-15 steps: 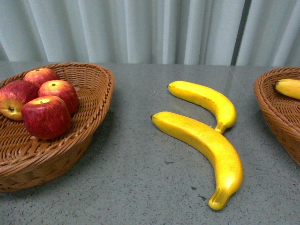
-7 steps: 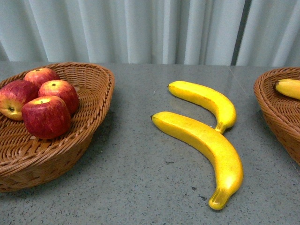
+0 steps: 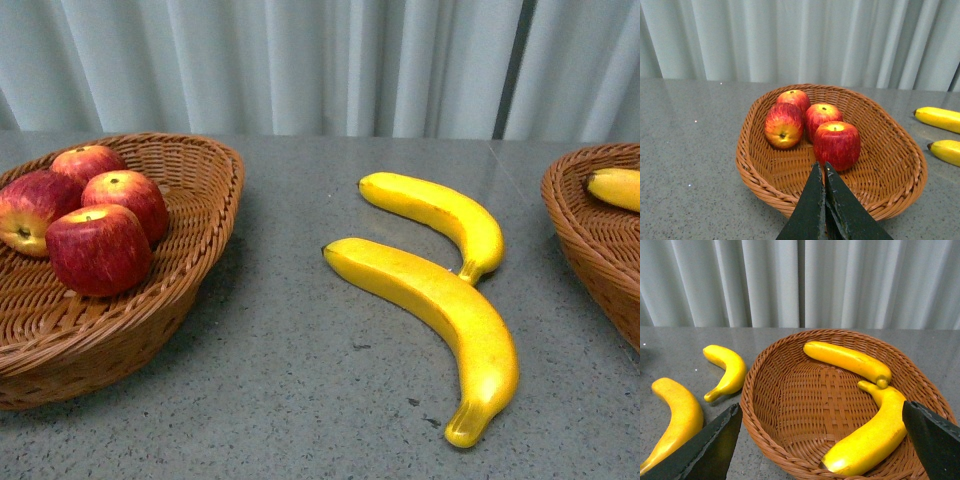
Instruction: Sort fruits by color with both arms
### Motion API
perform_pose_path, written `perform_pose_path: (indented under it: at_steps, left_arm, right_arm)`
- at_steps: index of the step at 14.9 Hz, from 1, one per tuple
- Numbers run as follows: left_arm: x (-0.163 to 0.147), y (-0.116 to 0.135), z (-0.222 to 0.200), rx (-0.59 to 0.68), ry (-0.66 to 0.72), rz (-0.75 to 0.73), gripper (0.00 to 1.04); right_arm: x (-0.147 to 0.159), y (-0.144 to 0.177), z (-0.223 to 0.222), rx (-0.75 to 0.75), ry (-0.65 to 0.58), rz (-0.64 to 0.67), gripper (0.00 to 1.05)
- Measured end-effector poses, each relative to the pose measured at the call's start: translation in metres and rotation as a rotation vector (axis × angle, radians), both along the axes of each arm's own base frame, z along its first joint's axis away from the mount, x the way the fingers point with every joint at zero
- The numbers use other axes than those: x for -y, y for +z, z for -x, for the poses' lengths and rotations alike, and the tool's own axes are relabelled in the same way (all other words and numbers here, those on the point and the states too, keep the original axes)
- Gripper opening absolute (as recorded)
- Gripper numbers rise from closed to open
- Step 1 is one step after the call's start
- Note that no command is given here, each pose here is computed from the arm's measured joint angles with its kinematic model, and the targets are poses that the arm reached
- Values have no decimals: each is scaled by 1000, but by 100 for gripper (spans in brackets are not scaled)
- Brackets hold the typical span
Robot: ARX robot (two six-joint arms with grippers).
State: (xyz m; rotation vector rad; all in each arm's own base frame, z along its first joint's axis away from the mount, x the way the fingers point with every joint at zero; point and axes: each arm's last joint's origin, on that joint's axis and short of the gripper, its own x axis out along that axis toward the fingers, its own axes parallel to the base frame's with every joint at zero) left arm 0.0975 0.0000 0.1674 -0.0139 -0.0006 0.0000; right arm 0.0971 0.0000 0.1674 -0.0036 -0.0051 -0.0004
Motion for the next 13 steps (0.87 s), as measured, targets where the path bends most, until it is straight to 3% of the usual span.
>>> perform_pose_path:
  at_steps: [1, 7, 8, 9, 13]
  left_arm:
    - [0, 0, 0, -2, -1, 0, 4]
    - [0, 0, 0, 0, 0, 0, 62]
    - [0, 0, 0, 0, 0, 0, 73]
    - [0, 0, 0, 0, -1, 0, 83]
    - [0, 0, 0, 0, 1, 0, 96]
  right_arm:
    - [0, 0, 0, 0, 0, 0, 98]
    - [0, 0, 0, 0, 0, 0, 98]
    - [0, -2, 0, -40, 34, -28, 98]
    - [-1, 1, -7, -112, 143, -121, 98]
    - [-10, 19, -22, -124, 257, -202, 98]
